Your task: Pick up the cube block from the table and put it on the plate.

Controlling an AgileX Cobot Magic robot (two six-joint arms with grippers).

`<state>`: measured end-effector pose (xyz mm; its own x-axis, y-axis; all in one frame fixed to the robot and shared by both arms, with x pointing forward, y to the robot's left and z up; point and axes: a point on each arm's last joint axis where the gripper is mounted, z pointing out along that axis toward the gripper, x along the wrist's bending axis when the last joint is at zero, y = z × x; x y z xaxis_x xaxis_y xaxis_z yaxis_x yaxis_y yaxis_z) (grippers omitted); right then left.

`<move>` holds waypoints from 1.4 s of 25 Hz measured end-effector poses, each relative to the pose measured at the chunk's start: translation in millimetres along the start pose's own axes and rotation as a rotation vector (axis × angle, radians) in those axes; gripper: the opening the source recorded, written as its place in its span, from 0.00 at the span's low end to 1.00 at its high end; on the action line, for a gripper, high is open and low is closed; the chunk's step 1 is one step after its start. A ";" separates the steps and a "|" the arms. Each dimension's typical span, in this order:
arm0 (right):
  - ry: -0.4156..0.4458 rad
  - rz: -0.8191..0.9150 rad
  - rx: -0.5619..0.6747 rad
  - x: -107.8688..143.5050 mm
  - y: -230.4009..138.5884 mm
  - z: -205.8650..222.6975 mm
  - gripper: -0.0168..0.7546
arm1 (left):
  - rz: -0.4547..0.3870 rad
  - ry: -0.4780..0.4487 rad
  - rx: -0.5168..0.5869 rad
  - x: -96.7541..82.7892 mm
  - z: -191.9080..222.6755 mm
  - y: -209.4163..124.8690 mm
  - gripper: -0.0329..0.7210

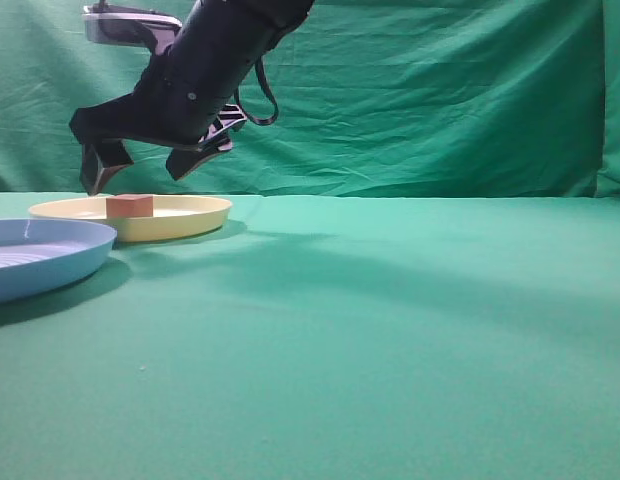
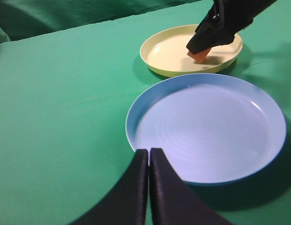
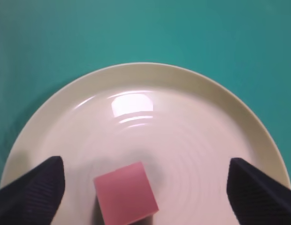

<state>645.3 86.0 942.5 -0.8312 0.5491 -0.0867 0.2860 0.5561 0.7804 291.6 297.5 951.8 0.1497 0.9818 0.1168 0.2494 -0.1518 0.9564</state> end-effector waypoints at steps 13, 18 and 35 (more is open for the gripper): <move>0.113 0.197 0.281 -18.0 50.9 -144.6 0.06 | 0.000 0.000 0.000 0.0 0.0 0.0 0.04; 0.077 0.259 0.335 -33.7 58.9 -216.9 0.02 | 0.000 0.000 0.000 0.0 0.0 0.0 0.04; -0.038 0.217 0.079 31.5 -21.3 -388.1 0.02 | 0.000 0.000 0.000 0.0 0.0 0.0 0.04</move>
<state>427.9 -150.7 1163.5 -0.7283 0.6832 0.0534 0.4933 0.4686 0.7328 291.6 297.5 951.8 0.1497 0.9818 0.1168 0.2494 -0.1518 0.9564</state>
